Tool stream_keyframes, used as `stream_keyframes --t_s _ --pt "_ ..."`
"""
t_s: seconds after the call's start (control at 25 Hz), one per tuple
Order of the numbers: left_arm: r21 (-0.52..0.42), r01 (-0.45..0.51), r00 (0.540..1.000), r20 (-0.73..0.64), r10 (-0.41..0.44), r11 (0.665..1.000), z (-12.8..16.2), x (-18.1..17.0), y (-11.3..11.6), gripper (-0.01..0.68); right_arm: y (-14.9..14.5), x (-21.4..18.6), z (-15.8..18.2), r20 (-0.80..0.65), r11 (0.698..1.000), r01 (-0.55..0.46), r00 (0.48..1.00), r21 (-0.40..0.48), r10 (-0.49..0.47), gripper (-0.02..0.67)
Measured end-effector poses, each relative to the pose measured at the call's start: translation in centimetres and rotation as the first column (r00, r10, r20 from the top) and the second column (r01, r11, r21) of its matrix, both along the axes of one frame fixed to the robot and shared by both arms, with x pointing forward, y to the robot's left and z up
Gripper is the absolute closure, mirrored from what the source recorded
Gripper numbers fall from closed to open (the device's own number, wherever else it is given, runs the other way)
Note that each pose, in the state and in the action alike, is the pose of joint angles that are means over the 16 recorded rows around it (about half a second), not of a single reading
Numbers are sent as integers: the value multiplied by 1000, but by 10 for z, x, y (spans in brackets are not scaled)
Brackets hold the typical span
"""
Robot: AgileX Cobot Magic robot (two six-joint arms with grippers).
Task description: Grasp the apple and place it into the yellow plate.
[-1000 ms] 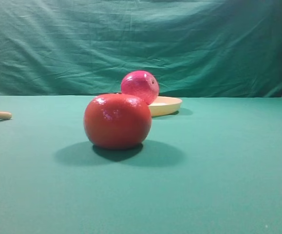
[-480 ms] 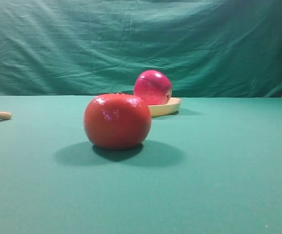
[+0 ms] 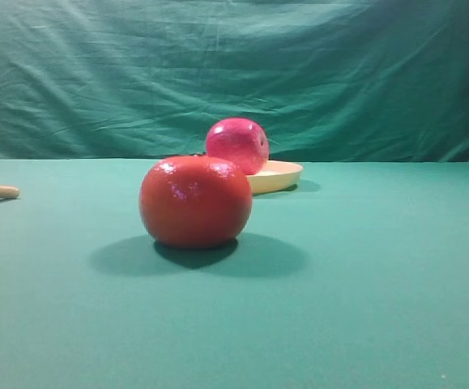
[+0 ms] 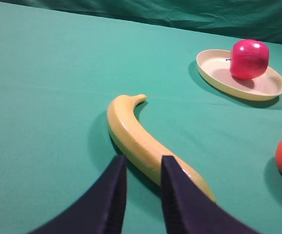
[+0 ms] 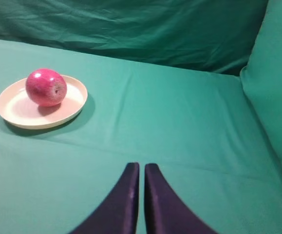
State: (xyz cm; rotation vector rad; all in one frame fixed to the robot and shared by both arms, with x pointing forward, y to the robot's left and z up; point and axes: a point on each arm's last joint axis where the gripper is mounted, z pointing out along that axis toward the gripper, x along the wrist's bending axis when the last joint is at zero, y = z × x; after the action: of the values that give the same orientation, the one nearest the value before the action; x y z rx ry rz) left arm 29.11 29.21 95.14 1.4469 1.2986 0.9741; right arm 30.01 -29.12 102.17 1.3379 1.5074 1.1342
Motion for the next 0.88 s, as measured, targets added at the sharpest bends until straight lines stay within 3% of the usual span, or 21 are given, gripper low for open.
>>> stream_keyframes --t_s 0.4,0.88 --pt "0 0 1000 0 0 1000 0 0 0 516 -1 -8 -49 25 1000 16 1000 17 -16 649" --pt "0 0 1000 0 0 1000 0 0 0 516 -1 -9 -74 -10 1000 16 1000 13 -16 649"
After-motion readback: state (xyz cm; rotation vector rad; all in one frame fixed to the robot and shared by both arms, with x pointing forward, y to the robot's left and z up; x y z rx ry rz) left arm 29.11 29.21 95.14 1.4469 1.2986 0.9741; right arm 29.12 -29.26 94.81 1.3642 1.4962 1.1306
